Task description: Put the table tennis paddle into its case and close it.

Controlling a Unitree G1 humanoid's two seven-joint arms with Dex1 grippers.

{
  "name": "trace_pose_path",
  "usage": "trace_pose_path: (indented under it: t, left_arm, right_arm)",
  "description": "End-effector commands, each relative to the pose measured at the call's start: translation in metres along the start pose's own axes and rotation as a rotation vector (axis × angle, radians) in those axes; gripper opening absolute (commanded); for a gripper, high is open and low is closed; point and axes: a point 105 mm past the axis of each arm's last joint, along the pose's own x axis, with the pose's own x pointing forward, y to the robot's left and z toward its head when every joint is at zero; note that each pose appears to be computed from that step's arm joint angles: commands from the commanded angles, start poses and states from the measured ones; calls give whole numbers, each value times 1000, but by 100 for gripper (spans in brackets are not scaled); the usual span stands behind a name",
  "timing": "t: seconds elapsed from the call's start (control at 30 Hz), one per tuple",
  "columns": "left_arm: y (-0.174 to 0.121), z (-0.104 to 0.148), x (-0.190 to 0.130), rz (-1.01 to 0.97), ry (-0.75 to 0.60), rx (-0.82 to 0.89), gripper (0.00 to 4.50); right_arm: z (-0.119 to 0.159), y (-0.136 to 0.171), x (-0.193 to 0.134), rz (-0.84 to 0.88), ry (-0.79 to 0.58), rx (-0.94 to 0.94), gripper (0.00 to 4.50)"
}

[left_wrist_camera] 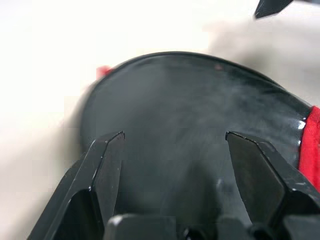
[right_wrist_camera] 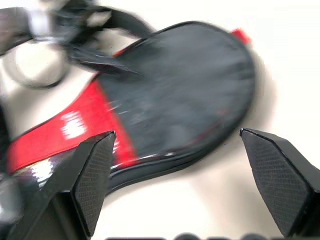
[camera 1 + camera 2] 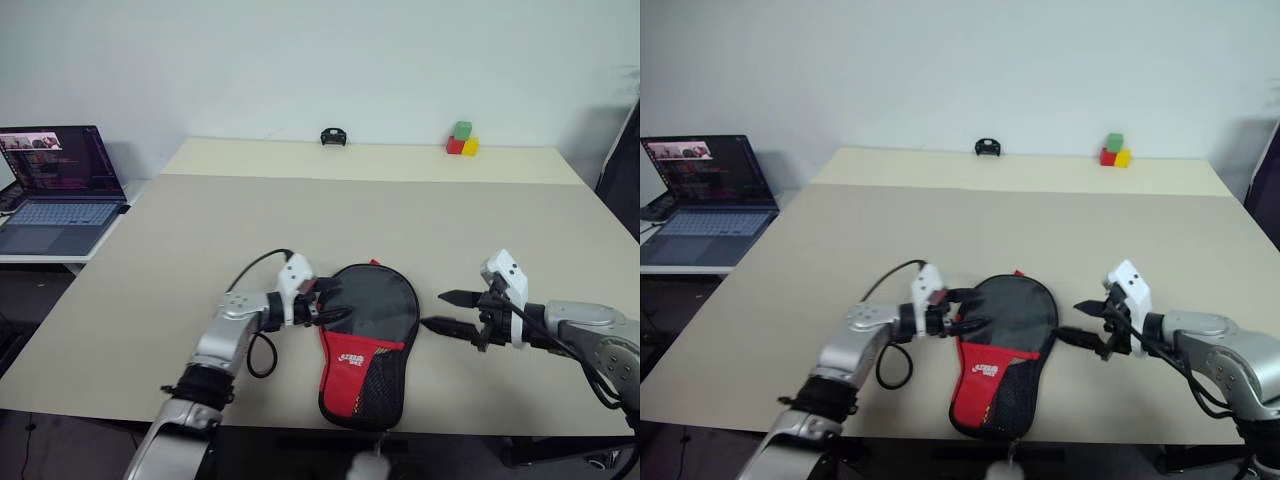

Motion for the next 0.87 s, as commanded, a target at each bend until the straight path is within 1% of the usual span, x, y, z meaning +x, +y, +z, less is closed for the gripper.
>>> trace_pose_path:
  t: [0.03,0.2,0.3,0.4,0.5,0.6,0.73,0.87]
  left_arm:
    - [2,28,-26,61,-63,49,355]
    - [0,29,-48,140,-48,46,355]
    - [4,31,-70,231,-35,72,355]
    - [5,36,-71,281,-21,108,355]
    - [9,38,-72,319,2,139,355]
    - [17,40,-76,351,7,154,355]
    - [23,30,-79,366,31,137,355]
    - [28,27,-76,372,30,126,355]
  right_arm:
    - [18,-14,-1,-27,-75,-91,435]
    - [25,-32,-2,-34,-127,-145,435]
    - [28,-48,2,-62,-156,-153,435]
    - [27,-66,-2,-89,-150,-149,435]
    - [30,-88,-7,-155,-152,-140,435]
    - [31,-100,-11,-186,-138,-152,435]
    - [24,-104,-12,-191,-103,-153,435]
    - [19,-104,-13,-187,-71,-142,435]
